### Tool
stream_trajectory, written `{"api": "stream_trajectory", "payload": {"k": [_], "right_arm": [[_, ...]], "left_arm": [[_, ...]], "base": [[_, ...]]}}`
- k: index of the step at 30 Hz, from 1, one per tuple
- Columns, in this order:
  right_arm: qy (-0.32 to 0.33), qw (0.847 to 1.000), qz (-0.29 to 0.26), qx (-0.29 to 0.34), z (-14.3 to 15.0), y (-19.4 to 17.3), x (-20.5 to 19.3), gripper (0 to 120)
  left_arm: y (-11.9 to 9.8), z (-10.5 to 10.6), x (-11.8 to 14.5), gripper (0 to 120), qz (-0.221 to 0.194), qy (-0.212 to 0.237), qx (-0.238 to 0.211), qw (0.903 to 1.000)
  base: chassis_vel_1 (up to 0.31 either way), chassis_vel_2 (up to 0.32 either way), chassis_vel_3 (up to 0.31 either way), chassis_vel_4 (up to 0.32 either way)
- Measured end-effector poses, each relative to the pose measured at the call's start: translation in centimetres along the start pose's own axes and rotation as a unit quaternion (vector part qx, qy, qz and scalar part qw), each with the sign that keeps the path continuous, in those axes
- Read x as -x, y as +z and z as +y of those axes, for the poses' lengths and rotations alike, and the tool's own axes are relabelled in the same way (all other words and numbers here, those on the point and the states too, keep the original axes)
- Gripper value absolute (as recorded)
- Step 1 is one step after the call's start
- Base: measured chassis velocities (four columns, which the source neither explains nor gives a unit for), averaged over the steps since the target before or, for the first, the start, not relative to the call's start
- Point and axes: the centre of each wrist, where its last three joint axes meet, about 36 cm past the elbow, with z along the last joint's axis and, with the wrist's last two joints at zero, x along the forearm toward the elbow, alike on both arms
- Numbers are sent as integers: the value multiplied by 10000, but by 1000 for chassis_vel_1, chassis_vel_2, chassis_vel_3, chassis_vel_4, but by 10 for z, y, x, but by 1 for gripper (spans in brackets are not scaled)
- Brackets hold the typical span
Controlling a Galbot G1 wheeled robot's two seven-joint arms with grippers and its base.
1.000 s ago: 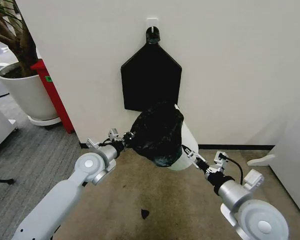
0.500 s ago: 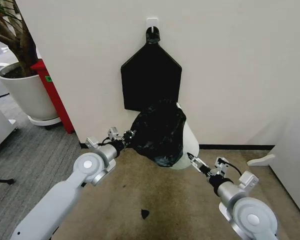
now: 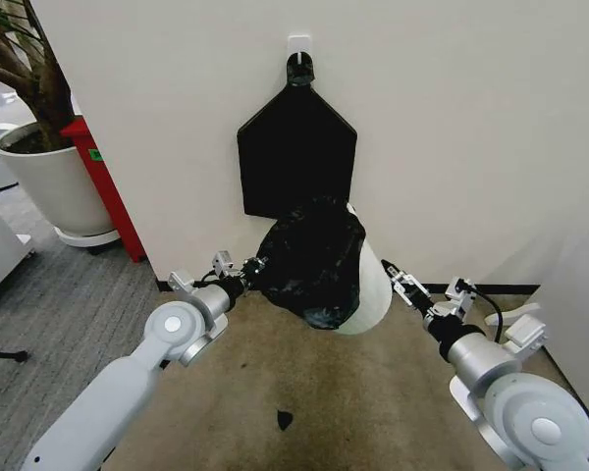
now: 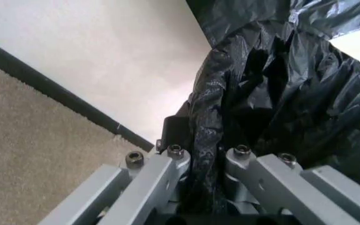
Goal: Place the garbage bag over the trash bin.
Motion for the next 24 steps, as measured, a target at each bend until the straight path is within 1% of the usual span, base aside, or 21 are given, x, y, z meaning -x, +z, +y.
{"api": "stream_trajectory", "payload": {"k": [7,13,19,24], "right_arm": [[-38,9998,174,-52,4,9,0,100],[134,9991,316,-244,-2,23,7,100],[656,9964,405,-340,-26,26,22,100],[859,9951,355,-337,-35,26,26,100]], "left_arm": [[-2,-1,-1,4,-14,-1,33,10000],[-2,-2,0,4,-14,20,28,10000],[-4,-3,-1,4,-18,32,54,10000],[-5,-4,0,4,-25,64,67,10000]], "base": [[0,0,0,0],[0,0,0,0],[0,0,0,0],[0,0,0,0]]}}
